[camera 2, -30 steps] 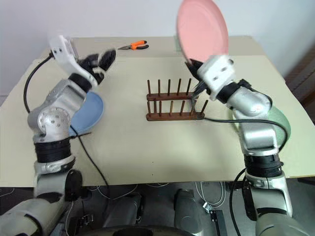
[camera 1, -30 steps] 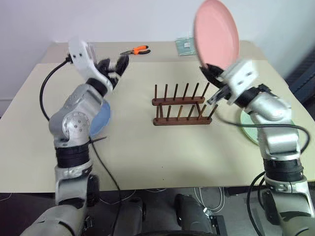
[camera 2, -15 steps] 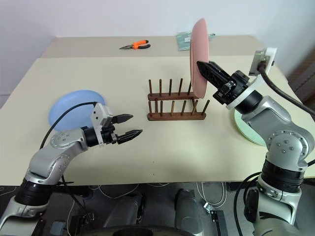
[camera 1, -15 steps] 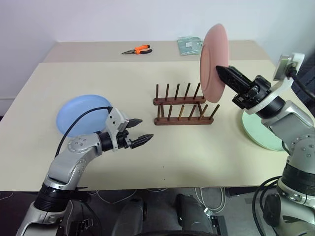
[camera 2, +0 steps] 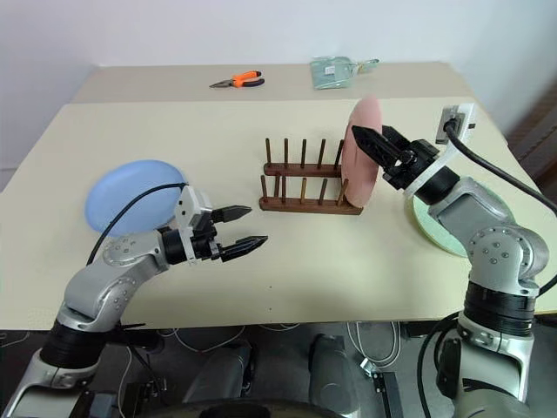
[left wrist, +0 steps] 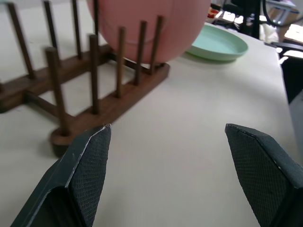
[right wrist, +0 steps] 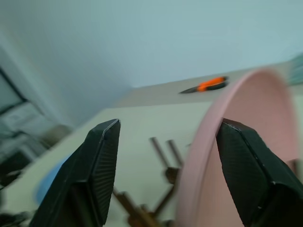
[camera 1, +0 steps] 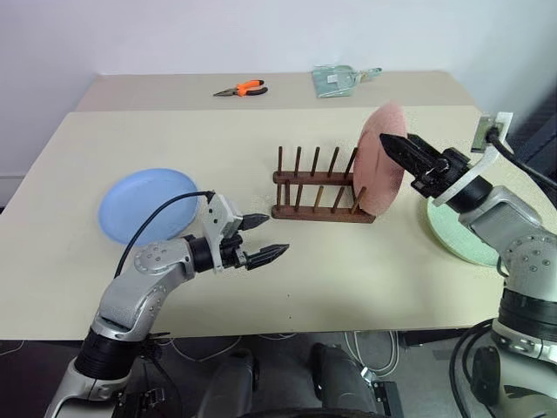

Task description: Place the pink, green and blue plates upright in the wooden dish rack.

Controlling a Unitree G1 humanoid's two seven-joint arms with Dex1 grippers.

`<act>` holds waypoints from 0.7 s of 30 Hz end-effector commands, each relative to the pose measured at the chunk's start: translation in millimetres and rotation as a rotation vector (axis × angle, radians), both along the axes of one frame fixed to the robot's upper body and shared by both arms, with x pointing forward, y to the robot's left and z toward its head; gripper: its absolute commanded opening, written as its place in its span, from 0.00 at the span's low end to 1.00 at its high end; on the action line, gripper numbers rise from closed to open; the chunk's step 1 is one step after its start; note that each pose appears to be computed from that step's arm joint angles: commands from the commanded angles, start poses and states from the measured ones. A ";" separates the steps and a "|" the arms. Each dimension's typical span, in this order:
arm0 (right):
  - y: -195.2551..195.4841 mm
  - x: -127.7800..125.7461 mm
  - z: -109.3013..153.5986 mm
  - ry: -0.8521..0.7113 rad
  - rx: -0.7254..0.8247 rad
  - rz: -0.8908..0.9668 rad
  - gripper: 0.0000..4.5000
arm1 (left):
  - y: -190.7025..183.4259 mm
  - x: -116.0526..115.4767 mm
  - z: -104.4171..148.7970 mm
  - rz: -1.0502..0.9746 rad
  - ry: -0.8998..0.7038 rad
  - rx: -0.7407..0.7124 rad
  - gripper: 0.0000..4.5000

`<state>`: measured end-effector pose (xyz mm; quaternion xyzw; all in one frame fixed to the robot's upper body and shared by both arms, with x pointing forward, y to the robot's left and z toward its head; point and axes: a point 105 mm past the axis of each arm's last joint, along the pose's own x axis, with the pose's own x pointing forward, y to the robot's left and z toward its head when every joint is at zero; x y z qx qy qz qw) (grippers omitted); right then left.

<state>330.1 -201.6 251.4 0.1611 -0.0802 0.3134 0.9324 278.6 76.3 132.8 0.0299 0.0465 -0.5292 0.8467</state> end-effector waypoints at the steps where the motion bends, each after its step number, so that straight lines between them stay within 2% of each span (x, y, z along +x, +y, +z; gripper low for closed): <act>1: -36.5 -11.4 38.1 -0.155 -0.003 -0.140 0.63 | -7.9 -5.1 4.7 -0.035 -0.034 0.002 0.88; 4: -70.3 -18.0 36.2 -0.148 -0.048 -0.285 0.63 | -10.9 -3.7 1.7 -0.040 -0.036 0.010 0.88; 7: -96.5 -22.9 11.0 -0.063 -0.194 -0.407 0.63 | -13.7 -1.2 -5.3 -0.052 -0.035 0.045 0.88; 10: -97.0 -25.7 -46.5 0.092 -0.564 -0.406 0.63 | -18.6 -0.7 -8.8 -0.079 -0.036 0.057 0.88; 13: -95.5 -30.7 -95.5 0.191 -0.827 -0.365 0.63 | -23.3 0.0 -8.4 -0.102 -0.041 0.056 0.88; 17: -103.0 -31.1 -134.6 0.278 -1.001 -0.373 0.63 | -27.4 0.7 -6.8 -0.119 -0.049 0.056 0.88; 20: -112.3 -27.7 -149.0 0.327 -1.052 -0.413 0.63 | -28.2 0.2 -5.3 -0.124 -0.051 0.053 0.88; 21: -115.6 -26.6 -151.2 0.333 -1.073 -0.425 0.51 | -27.9 0.0 -5.4 -0.124 -0.050 0.053 0.88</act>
